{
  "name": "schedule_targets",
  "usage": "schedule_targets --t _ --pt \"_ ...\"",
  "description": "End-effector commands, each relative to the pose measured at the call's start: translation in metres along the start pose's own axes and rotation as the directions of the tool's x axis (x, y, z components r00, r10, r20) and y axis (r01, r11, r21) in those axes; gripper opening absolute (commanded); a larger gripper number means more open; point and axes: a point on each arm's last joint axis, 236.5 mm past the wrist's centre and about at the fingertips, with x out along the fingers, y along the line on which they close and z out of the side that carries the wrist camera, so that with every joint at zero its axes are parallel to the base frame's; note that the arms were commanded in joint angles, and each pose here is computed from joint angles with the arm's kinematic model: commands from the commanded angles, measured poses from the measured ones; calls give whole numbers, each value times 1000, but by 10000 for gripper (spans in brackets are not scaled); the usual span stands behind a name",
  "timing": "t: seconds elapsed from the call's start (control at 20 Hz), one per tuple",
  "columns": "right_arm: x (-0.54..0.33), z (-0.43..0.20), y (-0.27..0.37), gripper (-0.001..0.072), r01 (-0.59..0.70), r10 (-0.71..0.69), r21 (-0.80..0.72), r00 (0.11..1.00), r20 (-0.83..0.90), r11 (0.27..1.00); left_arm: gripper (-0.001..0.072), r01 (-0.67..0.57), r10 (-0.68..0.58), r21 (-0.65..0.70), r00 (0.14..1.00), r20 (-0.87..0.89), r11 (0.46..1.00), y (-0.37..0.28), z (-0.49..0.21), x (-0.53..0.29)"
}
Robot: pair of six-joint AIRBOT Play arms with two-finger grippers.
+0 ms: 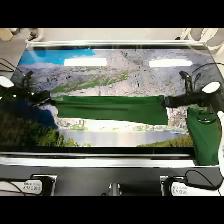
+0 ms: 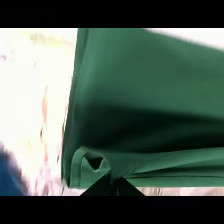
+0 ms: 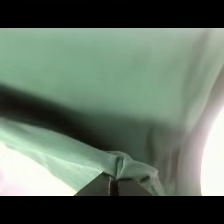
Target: Fold the shirts.
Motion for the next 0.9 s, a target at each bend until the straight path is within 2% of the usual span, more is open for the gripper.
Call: schedule_targets --t 0.0,0.25,0.45,0.5,0.55,0.6,0.65,0.7,0.75,0.85 --pt "22 46 -14 17 -38 32 65 995 91 997 20 4 -4 -32 1000 -6 999 4 34 19" --pt "62 27 -35 19 -52 50 128 998 23 990 23 21 -23 -57 999 -35 998 10 40 52" --pt "69 9 -40 20 -43 49 113 998 -49 993 24 20 -25 -65 997 -74 998 6 33 70" --pt "69 7 -41 29 -39 46 109 997 -57 993 58 13 -20 -98 997 -74 995 6 33 70" --pt "69 7 -39 122 -46 53 112 997 -57 993 217 13 -21 -107 997 -75 994 5 33 70" --pt "67 8 -37 327 -57 63 115 997 -54 992 435 14 -24 -104 995 -93 994 5 29 67" --pt "61 11 -36 515 -64 68 87 996 -49 994 490 16 -27 -102 994 -109 995 4 27 62" --pt "50 12 -34 634 -73 75 32 996 -52 997 491 19 -30 -100 993 -114 995 4 28 53" --pt "36 11 -37 708 -70 69 -19 996 -63 997 490 22 -32 -94 994 -106 995 4 32 42" --pt "9 -2 -66 710 2 -4 -20 995 -101 1000 488 28 -32 -76 998 -57 997 -1 43 14"
